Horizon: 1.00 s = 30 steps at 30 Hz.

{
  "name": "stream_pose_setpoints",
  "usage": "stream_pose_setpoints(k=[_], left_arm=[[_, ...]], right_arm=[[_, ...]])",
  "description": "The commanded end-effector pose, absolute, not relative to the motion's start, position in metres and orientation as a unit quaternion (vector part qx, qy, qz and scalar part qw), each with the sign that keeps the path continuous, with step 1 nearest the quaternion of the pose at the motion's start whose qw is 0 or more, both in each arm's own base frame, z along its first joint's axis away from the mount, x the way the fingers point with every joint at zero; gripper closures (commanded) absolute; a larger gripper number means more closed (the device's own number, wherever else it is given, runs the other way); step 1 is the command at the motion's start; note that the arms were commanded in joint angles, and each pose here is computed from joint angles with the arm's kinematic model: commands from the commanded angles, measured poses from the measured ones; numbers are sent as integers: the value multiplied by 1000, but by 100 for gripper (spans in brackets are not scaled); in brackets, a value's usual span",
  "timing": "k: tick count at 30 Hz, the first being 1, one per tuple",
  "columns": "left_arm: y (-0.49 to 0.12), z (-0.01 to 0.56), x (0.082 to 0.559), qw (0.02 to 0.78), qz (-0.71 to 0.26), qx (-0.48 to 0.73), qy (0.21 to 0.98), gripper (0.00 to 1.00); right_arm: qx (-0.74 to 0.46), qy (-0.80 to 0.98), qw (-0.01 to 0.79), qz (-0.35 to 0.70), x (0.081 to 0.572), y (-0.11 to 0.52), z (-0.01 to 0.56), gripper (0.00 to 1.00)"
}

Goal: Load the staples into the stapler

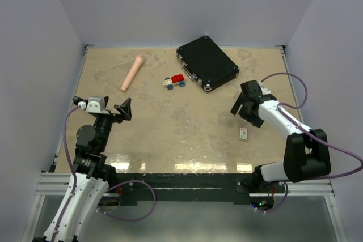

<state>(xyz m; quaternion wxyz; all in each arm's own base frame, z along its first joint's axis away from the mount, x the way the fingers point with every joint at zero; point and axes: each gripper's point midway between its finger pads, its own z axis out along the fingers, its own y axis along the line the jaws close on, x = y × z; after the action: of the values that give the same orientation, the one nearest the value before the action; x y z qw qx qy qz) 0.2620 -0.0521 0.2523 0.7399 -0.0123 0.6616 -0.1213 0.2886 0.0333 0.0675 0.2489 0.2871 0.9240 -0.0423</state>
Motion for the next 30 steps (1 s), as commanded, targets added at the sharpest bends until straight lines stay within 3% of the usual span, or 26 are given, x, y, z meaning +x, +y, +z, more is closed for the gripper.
stream_pose_setpoints(k=[1, 11, 17, 23, 24, 30], left_arm=[[-52, 261, 264, 754, -117, -9, 646, 0], [-56, 256, 267, 746, -119, -3, 656, 0], [-58, 253, 268, 742, -121, 1, 660, 0], [-60, 250, 270, 737, -124, 5, 665, 0], [-60, 252, 269, 738, -124, 4, 663, 0], [-63, 251, 270, 736, -128, 11, 665, 0]], right_arm=[[314, 922, 224, -22, 272, 41, 53, 6], [304, 933, 195, -11, 256, 46, 23, 20], [269, 946, 181, 24, 251, 64, 13, 34], [180, 966, 182, 24, 254, 113, 8, 51], [157, 969, 188, 32, 259, 128, 12, 58], [11, 981, 189, 33, 270, 203, 7, 64]])
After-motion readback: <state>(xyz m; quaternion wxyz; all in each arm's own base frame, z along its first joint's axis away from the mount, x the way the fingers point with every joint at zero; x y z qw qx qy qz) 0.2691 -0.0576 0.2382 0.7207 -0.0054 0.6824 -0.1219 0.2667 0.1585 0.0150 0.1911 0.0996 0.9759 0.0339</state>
